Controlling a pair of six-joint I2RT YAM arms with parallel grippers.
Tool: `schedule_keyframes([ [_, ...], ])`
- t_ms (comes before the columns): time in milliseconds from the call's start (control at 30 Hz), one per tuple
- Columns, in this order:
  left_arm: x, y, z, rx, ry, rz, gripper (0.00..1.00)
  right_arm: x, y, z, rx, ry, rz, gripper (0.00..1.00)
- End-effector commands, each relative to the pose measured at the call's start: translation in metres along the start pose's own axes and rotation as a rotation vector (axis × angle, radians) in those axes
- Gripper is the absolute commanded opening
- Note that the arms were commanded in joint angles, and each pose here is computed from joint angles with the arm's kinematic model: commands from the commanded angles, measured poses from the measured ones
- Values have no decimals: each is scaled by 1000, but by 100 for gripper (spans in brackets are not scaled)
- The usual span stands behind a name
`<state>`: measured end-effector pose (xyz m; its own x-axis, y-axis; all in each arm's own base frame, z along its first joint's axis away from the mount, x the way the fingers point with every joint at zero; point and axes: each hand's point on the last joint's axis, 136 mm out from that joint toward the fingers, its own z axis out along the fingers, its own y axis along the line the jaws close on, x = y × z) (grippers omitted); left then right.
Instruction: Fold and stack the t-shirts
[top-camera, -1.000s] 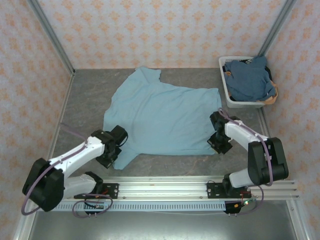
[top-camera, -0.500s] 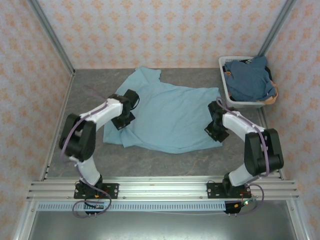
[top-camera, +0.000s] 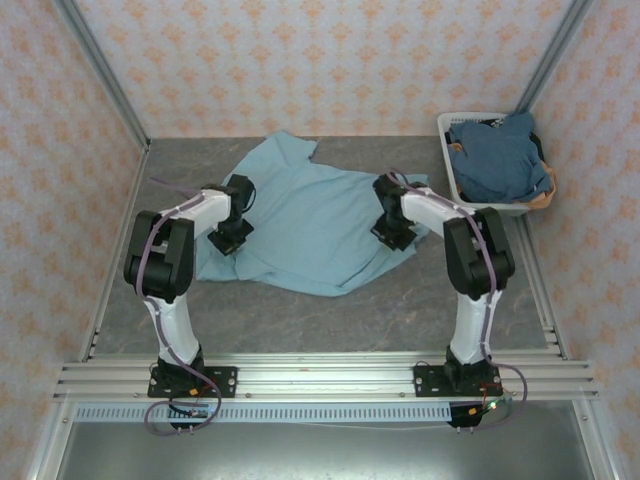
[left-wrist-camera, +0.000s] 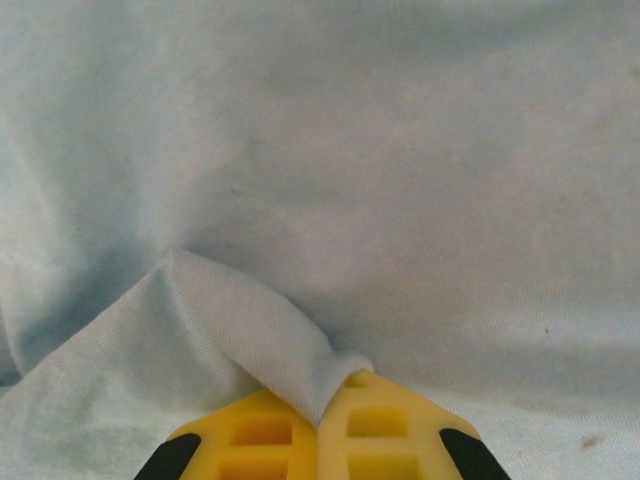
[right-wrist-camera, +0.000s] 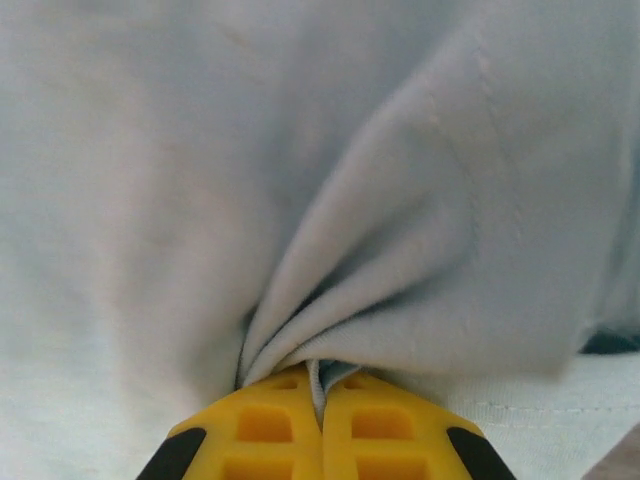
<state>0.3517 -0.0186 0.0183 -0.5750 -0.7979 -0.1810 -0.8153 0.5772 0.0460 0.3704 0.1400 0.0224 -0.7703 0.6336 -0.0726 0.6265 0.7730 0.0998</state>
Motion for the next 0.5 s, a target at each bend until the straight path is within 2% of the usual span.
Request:
schedule_keyframes([
  [0,8,63,16,-142,54,-153,0,14,12,24,48,63,-25,0],
  [100,14,78,22,-86,111,-261,0,10,25,25,50,72,-50,0],
  [233,20,72,19,-41,133,-256,0,3,15,22,71,55,-55,0],
  [333,27,59,17,7,143,-254,0,-2,-6,18,84,44,-29,0],
  [467,40,32,3,54,143,-153,0,-15,-49,-1,122,-4,23,0],
])
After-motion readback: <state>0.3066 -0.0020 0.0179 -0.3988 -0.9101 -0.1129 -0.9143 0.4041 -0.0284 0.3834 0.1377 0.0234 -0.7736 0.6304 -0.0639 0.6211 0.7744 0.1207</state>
